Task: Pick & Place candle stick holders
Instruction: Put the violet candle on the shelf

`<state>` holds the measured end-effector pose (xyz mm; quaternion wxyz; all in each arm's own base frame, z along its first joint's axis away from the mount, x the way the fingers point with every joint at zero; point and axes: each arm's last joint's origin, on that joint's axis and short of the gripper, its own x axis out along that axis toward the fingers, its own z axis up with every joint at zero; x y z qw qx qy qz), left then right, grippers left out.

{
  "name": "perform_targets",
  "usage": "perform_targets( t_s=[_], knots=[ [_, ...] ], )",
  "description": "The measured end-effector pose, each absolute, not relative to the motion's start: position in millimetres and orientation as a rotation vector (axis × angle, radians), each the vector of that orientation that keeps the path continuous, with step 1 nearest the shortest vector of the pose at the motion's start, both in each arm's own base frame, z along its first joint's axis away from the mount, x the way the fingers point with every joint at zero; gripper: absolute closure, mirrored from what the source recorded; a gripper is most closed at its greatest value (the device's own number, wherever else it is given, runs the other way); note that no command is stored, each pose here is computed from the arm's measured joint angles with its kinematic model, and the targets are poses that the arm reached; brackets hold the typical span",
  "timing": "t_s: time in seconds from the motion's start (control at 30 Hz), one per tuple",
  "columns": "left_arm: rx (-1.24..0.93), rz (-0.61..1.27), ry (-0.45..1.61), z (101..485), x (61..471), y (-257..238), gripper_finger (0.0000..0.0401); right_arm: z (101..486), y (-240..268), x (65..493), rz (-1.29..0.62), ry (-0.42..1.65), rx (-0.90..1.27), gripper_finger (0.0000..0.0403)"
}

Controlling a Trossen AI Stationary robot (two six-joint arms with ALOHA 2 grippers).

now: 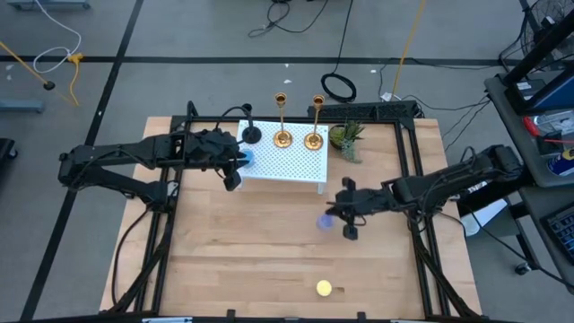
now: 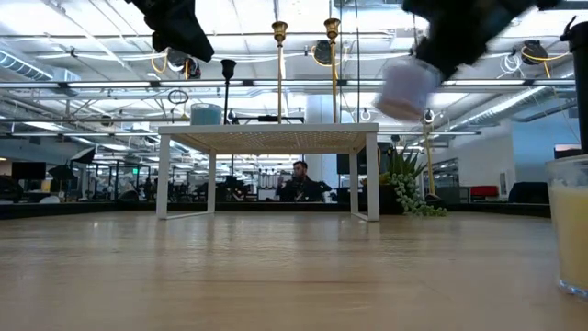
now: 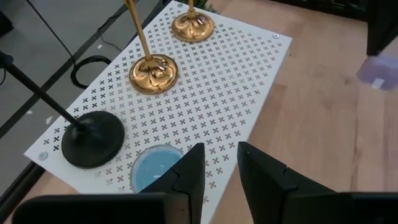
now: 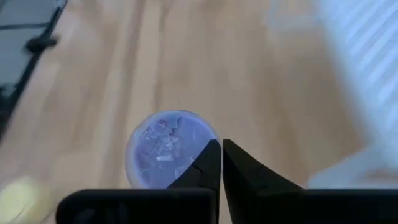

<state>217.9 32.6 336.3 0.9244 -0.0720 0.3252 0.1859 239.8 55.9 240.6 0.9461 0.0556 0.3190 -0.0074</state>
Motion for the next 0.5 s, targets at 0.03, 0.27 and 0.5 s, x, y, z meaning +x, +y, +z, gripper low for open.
perform_targets(
  t_s=[0.03, 0.27, 0.5],
  knots=[
    [-0.148, 0.381, 0.667, 336, 218, 33, 0.0299, 248, 54, 245, -0.031, 0.629, 0.075, 0.0401],
    [-0.145, 0.375, 0.668, 336, 218, 32, 0.0299, 290, 32, 280, -0.07, 0.71, -0.13, 0.0401],
    [-0.134, 0.346, 0.67, 336, 219, 25, 0.0299, 320, -17, 310, -0.171, 0.811, -0.215, 0.0401]
  ],
)
